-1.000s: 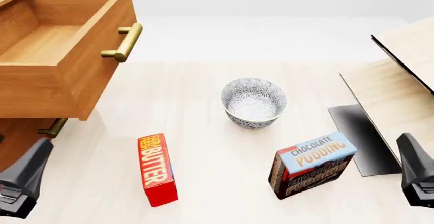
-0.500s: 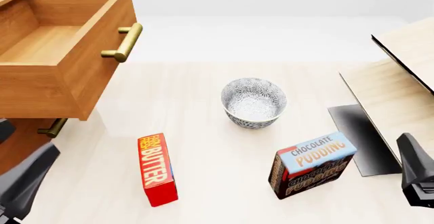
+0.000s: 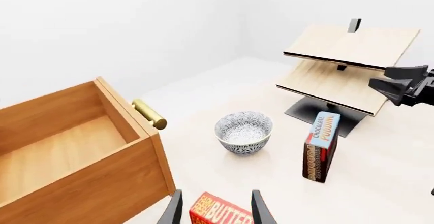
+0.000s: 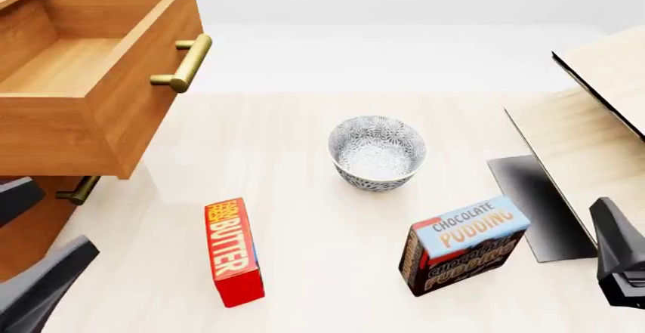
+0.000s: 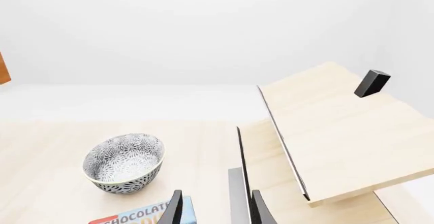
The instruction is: Close the top drawer of the cabinet.
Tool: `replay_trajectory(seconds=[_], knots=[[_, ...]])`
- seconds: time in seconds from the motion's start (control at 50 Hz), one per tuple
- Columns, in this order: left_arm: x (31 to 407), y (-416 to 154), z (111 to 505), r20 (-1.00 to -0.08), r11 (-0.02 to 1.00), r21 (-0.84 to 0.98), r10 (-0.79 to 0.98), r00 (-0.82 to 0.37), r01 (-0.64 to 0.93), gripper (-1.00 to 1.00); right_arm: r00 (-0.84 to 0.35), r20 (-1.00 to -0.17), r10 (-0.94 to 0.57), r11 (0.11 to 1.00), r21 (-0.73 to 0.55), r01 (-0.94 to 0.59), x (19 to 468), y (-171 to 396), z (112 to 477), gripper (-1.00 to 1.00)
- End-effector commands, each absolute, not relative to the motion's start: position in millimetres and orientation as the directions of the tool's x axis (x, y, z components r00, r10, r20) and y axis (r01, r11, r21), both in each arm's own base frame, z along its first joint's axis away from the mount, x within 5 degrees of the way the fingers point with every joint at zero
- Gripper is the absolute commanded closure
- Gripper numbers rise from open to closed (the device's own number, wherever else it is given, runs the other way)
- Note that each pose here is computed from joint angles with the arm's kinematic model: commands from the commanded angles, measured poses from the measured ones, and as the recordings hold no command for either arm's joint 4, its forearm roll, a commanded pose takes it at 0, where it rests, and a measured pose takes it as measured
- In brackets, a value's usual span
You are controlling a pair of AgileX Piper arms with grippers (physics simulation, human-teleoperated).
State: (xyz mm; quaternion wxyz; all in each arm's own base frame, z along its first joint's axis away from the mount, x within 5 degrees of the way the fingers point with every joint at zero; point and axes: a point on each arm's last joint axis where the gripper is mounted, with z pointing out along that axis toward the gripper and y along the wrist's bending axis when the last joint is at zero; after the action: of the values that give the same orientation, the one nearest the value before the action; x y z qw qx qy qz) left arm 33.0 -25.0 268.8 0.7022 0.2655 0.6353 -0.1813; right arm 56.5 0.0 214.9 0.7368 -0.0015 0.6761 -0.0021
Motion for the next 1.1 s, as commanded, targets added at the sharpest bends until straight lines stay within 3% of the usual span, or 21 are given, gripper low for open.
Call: replay_trajectory(seconds=[0.02, 0.22, 0.72, 1.1], knots=[[37, -34, 277, -0.988, 0.737, 0.151, 0.085, 0.130, 0.659, -1.00, 0.086, -0.996, -0.006, 1.000, -0.005, 0.001, 57, 0, 215, -1.00], [44, -45, 295, -0.985, 0.694, 0.167, 0.085, 0.151, 0.700, -1.00, 0.086, -0.996, -0.005, 1.000, -0.005, 0.001, 57, 0, 215, -1.00], [62, -78, 281, -0.979, 0.611, 0.201, 0.126, 0.158, 0.766, -1.00, 0.086, -0.996, -0.005, 1.000, -0.005, 0.001, 56, 0, 215, -1.00], [89, -109, 290, -0.979, 0.618, 0.205, 0.132, 0.157, 0.759, -1.00, 0.086, -0.996, -0.005, 1.000, -0.005, 0.001, 57, 0, 215, -1.00]])
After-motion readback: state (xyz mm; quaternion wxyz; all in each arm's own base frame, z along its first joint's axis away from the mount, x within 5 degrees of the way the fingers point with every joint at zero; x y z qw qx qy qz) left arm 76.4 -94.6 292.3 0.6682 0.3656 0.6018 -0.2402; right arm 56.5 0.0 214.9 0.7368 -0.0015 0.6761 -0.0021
